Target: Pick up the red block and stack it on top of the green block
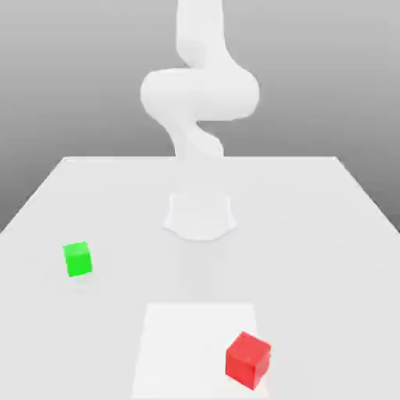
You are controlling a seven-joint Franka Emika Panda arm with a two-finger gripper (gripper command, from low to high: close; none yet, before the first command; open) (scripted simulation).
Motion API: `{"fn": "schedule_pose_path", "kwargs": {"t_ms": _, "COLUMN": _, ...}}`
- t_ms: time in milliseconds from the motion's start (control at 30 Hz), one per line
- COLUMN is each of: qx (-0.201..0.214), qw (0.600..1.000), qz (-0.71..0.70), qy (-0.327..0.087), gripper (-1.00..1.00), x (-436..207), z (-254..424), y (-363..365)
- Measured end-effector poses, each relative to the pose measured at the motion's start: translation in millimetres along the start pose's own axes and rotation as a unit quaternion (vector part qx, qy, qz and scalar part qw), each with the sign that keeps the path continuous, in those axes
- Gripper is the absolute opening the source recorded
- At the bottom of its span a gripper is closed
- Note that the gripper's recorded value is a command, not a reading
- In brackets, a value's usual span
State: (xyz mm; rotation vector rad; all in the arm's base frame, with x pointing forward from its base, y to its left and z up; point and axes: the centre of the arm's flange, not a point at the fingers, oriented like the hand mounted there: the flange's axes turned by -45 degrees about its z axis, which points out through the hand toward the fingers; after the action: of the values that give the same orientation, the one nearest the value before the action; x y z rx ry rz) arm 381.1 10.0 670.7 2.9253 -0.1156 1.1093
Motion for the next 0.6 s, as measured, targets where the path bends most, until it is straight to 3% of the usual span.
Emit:
{"fn": "schedule_pose_path", "kwargs": {"t_ms": 267, "qx": -0.054, "qw": 0.989, "qz": 0.079, "qy": -0.116, "gripper": 0.0, "x": -40.3, "z": 165.2, "y": -23.4}}
{"fn": "schedule_pose_path", "kwargs": {"t_ms": 600, "qx": -0.093, "qw": 0.947, "qz": 0.178, "qy": -0.25, "gripper": 0.0, "x": -155.2, "z": 324.9, "y": -41.8}}
